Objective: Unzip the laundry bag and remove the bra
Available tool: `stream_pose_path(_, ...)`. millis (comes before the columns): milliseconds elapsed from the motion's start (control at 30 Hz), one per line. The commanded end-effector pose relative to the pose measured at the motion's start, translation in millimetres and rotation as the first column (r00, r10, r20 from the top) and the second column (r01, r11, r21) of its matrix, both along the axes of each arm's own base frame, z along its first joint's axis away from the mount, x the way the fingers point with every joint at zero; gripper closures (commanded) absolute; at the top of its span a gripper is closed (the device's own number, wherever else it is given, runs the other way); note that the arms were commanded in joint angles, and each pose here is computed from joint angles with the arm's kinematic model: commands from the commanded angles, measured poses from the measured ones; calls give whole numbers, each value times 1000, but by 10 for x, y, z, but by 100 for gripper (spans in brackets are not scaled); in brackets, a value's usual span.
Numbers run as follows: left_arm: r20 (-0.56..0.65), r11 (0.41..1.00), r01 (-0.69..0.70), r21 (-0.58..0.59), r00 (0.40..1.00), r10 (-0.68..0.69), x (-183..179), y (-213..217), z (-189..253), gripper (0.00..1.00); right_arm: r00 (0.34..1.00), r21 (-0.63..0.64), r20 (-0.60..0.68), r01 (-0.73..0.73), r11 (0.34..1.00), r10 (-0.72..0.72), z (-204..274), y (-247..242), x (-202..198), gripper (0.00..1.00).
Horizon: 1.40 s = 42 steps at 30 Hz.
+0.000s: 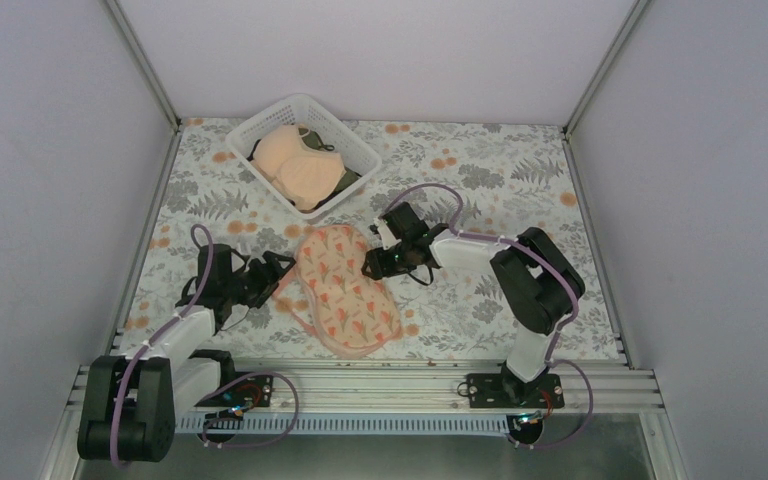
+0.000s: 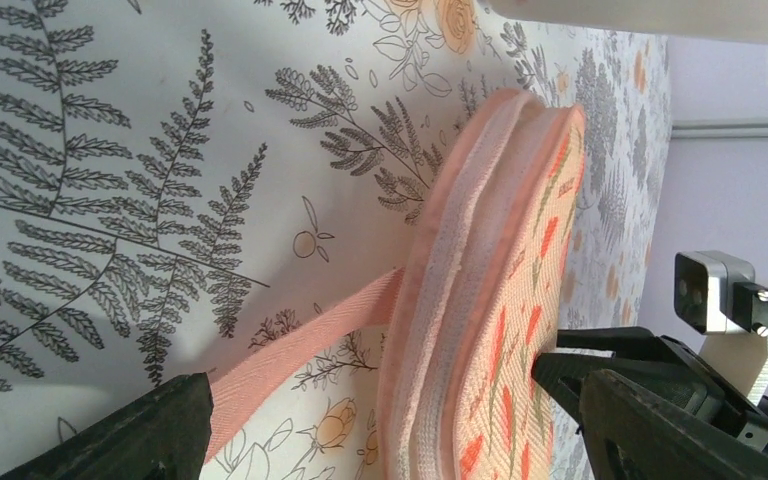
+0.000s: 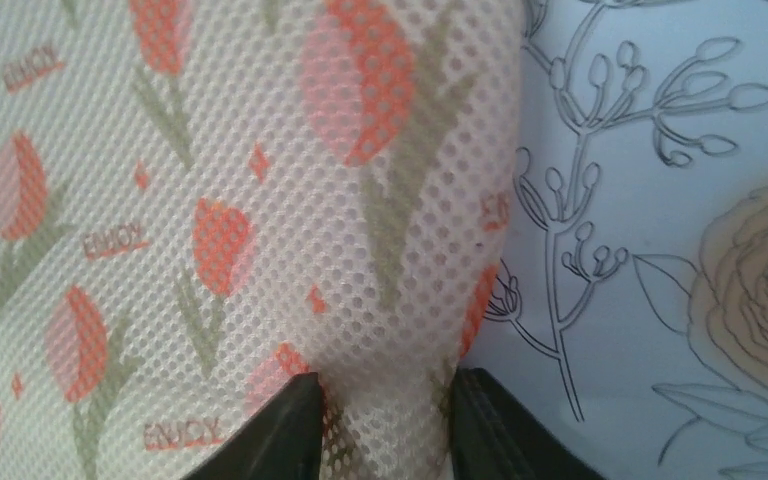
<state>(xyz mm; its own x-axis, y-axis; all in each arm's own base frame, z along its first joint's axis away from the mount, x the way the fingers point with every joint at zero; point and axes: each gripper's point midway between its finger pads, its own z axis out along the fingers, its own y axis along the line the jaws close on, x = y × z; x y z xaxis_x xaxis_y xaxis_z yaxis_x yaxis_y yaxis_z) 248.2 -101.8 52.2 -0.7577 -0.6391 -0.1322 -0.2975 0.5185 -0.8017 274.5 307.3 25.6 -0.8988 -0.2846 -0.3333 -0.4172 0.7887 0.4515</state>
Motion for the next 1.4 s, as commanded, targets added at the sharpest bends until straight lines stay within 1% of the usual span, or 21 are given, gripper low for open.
stream_pose_path(0,2,1000,-12,17,1000,12,-17,37,-48,9,999,23,-41,7,1000,-6,-105,16,-53,74)
stream_pose_path(100,-4,1000,-11,27,1000,11,-42,48,-79,8,999,6,3,41,999,-41,-2,-32,34,89)
stream_pose_path(167,-4,999,-11,32,1000,11,-50,51,-91,8,996,-33,30,81,996,-80,42,-150,97,95)
stream_pose_path(367,5,999,-17,38,1000,17,-36,66,-91,8,974,-103,62,225,969,-220,51,-698,130,96)
stream_pose_path(600,8,998,-33,57,999,33,-35,120,-114,8,922,-131,112,383,914,-370,92,-1441,280,96)
stream_pose_path(667,28,997,-44,62,999,43,-3,151,-84,8,906,-122,119,420,899,-406,129,-1615,346,96)
stream_pose_path(700,38,996,-52,66,998,50,17,171,-70,8,899,-115,127,434,894,-420,166,-1680,381,94)
stream_pose_path(733,52,996,-60,67,997,56,39,192,-44,8,890,-108,137,449,887,-434,212,-1747,417,87)
stream_pose_path(767,63,995,-70,70,996,65,57,218,-28,8,883,-102,152,461,882,-444,271,-1796,455,71)
stream_pose_path(833,82,993,-89,73,993,83,88,271,7,8,868,-99,192,480,871,-457,417,-1884,527,31)
stream_pose_path(867,90,992,-101,75,991,94,104,299,23,8,862,-102,213,489,867,-461,492,-1926,557,7)
stream_pose_path(900,100,991,-114,76,989,107,124,333,45,7,852,-101,241,499,861,-466,593,-1967,599,1)
stream_pose_path(1000,136,983,-164,81,979,152,212,459,136,6,811,-69,336,528,846,-479,990,-2076,731,0)
stream_pose_path(1067,183,975,-203,92,966,184,317,577,267,4,778,-32,413,532,846,-474,1302,-2117,826,0)
stream_pose_path(1100,221,968,-227,105,955,199,393,660,370,3,759,-8,452,530,848,-470,1459,-2133,862,0)
stream_pose_path(1167,332,955,-250,160,925,186,568,815,659,0,719,41,530,509,860,-450,1768,-2142,911,0)
stream_pose_path(1200,396,944,-249,215,906,149,665,891,839,0,693,67,574,491,869,-436,1928,-2143,934,0)
stream_pose_path(1267,470,904,-243,352,881,54,843,1057,1122,0,638,114,653,449,886,-407,2226,-2137,960,0)
stream_pose_path(1300,485,869,-237,434,875,-4,930,1169,1218,0,605,132,694,428,894,-391,2362,-2138,969,0)
stream_pose_path(1333,494,816,-222,533,865,-87,1081,1290,1379,0,554,159,738,411,898,-384,2521,-2147,990,0)
stream_pose_path(1367,479,775,-200,599,865,-147,1204,1394,1469,0,510,175,772,403,898,-379,2627,-2168,999,0)
